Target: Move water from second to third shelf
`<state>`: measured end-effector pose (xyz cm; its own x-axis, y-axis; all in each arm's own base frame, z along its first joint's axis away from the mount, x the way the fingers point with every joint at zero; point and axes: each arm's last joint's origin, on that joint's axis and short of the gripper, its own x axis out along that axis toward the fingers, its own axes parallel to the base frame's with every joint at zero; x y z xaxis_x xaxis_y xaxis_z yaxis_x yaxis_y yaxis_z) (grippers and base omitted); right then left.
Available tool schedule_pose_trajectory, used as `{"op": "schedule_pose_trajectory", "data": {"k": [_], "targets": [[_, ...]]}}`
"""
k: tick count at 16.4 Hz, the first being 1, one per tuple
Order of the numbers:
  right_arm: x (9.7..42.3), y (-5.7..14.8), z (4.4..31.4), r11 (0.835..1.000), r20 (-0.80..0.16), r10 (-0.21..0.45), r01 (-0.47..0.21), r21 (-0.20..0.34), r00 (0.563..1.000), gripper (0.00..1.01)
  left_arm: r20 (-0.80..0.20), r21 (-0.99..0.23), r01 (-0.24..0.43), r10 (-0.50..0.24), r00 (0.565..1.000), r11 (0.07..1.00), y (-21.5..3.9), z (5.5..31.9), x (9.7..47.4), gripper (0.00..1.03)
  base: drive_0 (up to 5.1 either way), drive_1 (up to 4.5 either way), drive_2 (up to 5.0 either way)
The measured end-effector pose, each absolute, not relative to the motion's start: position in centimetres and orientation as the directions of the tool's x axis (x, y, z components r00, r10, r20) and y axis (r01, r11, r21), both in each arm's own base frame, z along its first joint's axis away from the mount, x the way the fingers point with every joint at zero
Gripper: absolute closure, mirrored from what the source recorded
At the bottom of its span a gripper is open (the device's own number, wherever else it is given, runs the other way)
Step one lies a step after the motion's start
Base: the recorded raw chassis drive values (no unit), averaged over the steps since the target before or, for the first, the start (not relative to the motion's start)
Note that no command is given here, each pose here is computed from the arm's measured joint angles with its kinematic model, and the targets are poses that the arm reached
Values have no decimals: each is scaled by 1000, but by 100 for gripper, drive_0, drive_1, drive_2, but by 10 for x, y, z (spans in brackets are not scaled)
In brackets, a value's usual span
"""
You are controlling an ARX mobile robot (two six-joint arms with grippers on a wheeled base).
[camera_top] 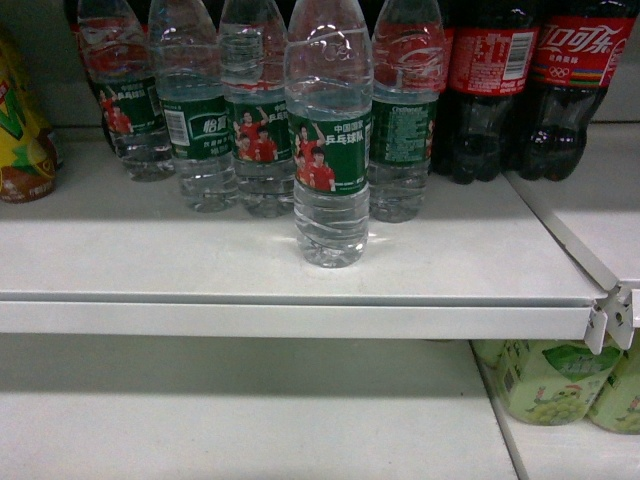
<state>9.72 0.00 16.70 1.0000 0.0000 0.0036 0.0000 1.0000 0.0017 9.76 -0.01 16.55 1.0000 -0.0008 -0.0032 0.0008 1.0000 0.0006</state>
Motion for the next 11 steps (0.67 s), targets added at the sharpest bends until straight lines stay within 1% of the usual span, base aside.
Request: {"op": "schedule_pose_trajectory", "data": {"k": [8, 9, 10, 11], "targets": [[97, 0, 166, 1000, -7, -7, 7, 4, 1000, 3, -3, 1, 1, -1, 1000, 1000, 0, 166, 98, 5, 0, 0, 0], [97, 0, 164, 998, -82, -48, 51, 34, 996, 3, -3, 1, 1, -1, 1000, 1000, 0, 166, 98, 5, 0, 0, 0], [99, -1, 162, 996, -118, -65, 73, 61, 991, 3, -2, 1, 1, -1, 1000, 1000, 0, 166, 98, 5, 0, 0, 0], [102, -5, 167, 991, -122, -84, 96, 93, 989, 3, -3, 1, 1, -1, 1000, 1000, 0, 166, 98, 5, 0, 0, 0]]}}
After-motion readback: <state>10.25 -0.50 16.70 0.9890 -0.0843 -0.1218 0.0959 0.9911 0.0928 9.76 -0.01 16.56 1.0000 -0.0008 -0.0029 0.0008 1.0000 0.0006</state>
